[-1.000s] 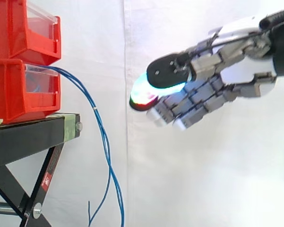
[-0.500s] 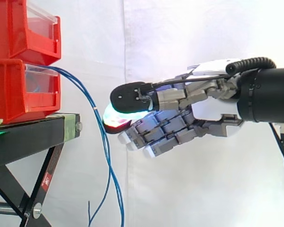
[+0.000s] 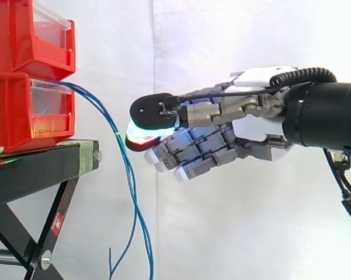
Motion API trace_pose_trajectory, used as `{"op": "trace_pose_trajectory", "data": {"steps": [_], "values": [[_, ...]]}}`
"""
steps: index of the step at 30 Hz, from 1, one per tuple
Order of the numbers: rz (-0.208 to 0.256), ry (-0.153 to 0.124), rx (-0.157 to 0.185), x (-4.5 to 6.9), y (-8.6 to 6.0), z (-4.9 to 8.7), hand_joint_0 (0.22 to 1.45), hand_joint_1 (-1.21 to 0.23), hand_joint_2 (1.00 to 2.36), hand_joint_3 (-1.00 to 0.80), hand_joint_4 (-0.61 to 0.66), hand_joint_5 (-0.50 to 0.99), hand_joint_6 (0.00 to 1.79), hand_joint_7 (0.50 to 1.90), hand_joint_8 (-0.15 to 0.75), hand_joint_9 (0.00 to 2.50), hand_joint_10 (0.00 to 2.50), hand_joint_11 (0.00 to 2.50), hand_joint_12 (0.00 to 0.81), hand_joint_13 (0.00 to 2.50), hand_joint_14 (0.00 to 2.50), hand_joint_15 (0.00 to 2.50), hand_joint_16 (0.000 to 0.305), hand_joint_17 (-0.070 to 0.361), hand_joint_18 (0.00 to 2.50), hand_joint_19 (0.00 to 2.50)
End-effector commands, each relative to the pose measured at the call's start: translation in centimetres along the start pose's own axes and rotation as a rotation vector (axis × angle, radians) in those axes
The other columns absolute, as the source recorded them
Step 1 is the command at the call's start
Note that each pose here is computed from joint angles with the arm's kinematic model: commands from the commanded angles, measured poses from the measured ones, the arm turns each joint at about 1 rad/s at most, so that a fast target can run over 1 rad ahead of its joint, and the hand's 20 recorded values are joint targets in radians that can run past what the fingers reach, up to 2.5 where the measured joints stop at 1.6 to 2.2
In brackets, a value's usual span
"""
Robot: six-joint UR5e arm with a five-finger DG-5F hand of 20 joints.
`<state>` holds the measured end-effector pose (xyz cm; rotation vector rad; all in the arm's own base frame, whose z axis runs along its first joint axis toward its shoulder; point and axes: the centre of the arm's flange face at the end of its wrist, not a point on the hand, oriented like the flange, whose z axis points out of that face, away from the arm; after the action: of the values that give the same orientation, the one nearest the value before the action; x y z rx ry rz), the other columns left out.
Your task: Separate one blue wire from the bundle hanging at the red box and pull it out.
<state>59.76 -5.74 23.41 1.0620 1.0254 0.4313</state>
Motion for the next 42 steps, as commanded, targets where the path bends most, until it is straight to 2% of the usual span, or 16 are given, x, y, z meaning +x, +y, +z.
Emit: {"op": "trace_pose_trajectory", "data": {"steps": [1,3,5,7,12,15,18,25,26,27,28,33,42], "values": [[-0.027,-0.019,-0.015,0.1,0.2,0.2,0.54,-0.76,1.00,-0.50,0.30,-0.15,0.50,1.11,0.344,0.62,0.01,0.31,0.427,0.61,0.01,0.36,0.056,0.126,0.60,0.32],[-0.050,-0.019,-0.019,0.8,-0.4,0.3,0.54,-0.76,1.00,-0.50,0.29,-0.15,0.50,1.10,0.344,0.62,0.01,0.30,0.428,0.61,0.01,0.37,0.056,0.127,0.60,0.32],[-0.041,-0.023,-0.027,1.2,-0.5,0.4,0.52,-0.74,1.00,-0.50,0.31,-0.15,0.50,1.10,0.350,0.62,0.01,0.30,0.434,0.61,0.01,0.36,0.058,0.130,0.61,0.32],[-0.025,-0.026,-0.041,1.6,-0.1,0.3,0.50,-0.73,1.00,-0.50,0.31,-0.15,0.50,1.09,0.355,0.62,0.01,0.30,0.442,0.61,0.01,0.37,0.059,0.134,0.60,0.32],[-0.018,-0.020,-0.053,2.1,0.4,0.1,0.46,-0.68,1.00,-0.50,0.33,-0.14,0.50,1.09,0.372,0.62,0.01,0.31,0.462,0.60,0.01,0.37,0.064,0.143,0.60,0.32],[-0.021,-0.013,-0.051,2.6,0.6,-0.3,0.44,-0.65,1.00,-0.50,0.34,-0.14,0.50,1.07,0.379,0.62,0.01,0.30,0.467,0.60,0.01,0.37,0.066,0.147,0.60,0.33],[-0.016,-0.019,-0.043,3.0,0.9,-0.7,0.44,-0.64,1.00,-0.50,0.35,-0.14,0.50,1.08,0.383,0.63,0.01,0.31,0.469,0.60,0.01,0.38,0.066,0.148,0.60,0.33],[-0.016,-0.024,-0.039,3.5,1.1,-1.0,0.51,-0.73,1.00,-0.50,0.33,-0.13,0.50,1.10,0.358,0.63,0.01,0.31,0.443,0.59,0.01,0.37,0.059,0.133,0.59,0.33],[-0.023,-0.017,-0.023,4.6,-0.1,-1.2,0.51,-0.74,1.00,-0.50,0.32,-0.13,0.50,1.10,0.358,0.63,0.01,0.31,0.440,0.59,0.01,0.37,0.058,0.132,0.59,0.33],[-0.023,-0.017,-0.023,4.6,-0.1,-1.2,0.51,-0.74,1.00,-0.50,0.33,-0.13,0.50,1.10,0.357,0.63,0.01,0.31,0.439,0.59,0.01,0.37,0.058,0.131,0.59,0.33],[-0.015,-0.013,-0.020,5.3,-0.8,-1.2,0.52,-0.75,1.00,-0.50,0.32,-0.13,0.50,1.11,0.355,0.63,0.01,0.31,0.438,0.60,0.01,0.37,0.058,0.130,0.59,0.32],[0.058,-0.026,-0.041,5.9,-0.7,-1.0,0.53,-0.75,1.00,-0.50,0.32,-0.13,0.50,1.11,0.353,0.64,0.01,0.31,0.436,0.60,0.01,0.37,0.057,0.129,0.60,0.33],[0.077,-0.027,-0.043,5.9,-0.7,-1.0,0.54,-0.75,1.00,-0.50,0.31,-0.12,0.50,1.13,0.351,0.64,0.01,0.30,0.431,0.62,0.01,0.37,0.056,0.127,0.61,0.33]]}}
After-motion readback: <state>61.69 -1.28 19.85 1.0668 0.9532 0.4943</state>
